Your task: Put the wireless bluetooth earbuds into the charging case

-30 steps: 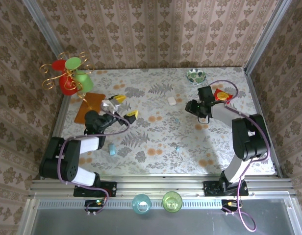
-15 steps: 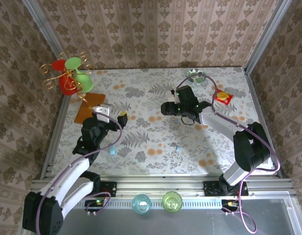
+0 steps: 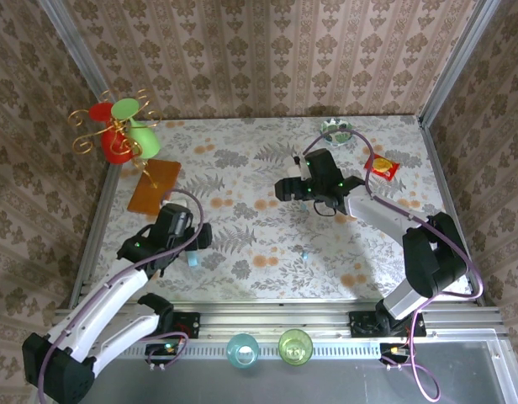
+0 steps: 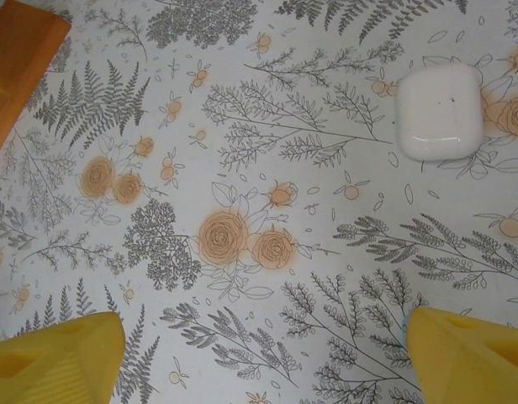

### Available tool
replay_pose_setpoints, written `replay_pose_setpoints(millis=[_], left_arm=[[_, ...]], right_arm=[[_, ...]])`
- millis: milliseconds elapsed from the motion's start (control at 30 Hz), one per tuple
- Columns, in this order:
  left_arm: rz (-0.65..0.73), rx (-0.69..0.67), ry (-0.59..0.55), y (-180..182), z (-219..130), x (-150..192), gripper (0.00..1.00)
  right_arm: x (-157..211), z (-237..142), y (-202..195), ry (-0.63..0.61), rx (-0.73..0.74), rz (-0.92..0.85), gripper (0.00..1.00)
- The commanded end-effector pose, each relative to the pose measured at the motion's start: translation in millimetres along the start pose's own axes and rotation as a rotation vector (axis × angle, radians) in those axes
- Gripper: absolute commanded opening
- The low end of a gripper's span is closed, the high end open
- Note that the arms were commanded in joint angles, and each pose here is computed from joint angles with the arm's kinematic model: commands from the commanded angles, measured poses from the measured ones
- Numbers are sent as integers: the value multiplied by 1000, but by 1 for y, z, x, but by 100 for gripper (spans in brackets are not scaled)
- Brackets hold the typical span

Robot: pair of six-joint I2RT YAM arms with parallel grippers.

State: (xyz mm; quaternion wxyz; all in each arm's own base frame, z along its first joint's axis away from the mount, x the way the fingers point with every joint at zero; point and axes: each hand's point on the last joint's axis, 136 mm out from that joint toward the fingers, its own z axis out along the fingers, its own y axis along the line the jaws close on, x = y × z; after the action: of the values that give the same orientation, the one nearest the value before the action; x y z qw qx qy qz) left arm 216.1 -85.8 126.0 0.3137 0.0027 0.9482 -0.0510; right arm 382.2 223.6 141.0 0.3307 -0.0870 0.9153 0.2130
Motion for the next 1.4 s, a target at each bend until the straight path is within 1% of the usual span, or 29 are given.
replay_pose_setpoints(millis=[0,200,400,433,500,533,600,767,833,967,1033,1100,1133,1167,1233,1300,1367], left_arm=[[-23,-51,158,13,4,42,100],[-19,-35,199,10,26,60,100],[-26,-57,227,10,44,69,99],[-27,-59,224,10,47,69,97],[-28,-64,224,10,51,70,89],[-27,-66,224,10,53,70,83],[-28,-75,232,12,56,73,77],[-31,-78,255,11,61,77,55],[-32,-78,267,10,61,79,50],[-33,-78,292,10,61,84,35],[-33,-72,291,9,60,83,31],[-29,-57,283,6,59,80,23],[-5,-25,276,1,59,77,19],[27,18,260,-7,58,72,18],[53,51,226,-16,55,61,18],[111,106,172,-29,51,45,18],[182,158,77,-44,48,22,17]], right_arm=[[-9,-10,1,-48,-5,-22,88],[-8,-11,0,-50,0,-16,87],[-8,-13,0,-48,3,-13,87],[-7,-13,-1,-46,5,-13,87],[-6,-13,-1,-42,7,-12,87],[-6,-13,-2,-43,8,-12,87],[-6,-14,-2,-46,12,-10,86],[-7,-17,-5,-52,21,-6,86],[-7,-17,-5,-54,24,-1,86],[-8,-19,-8,-62,34,17,85],[-9,-22,-9,-69,32,33,85],[-11,-24,-8,-75,23,50,85],[-12,-26,-8,-76,15,65,84],[-13,-28,-7,-77,1,87,84],[-16,-32,-7,-74,-34,142,84],[-17,-38,-7,-66,-69,201,83],[-18,-43,-7,-61,-104,263,82]])
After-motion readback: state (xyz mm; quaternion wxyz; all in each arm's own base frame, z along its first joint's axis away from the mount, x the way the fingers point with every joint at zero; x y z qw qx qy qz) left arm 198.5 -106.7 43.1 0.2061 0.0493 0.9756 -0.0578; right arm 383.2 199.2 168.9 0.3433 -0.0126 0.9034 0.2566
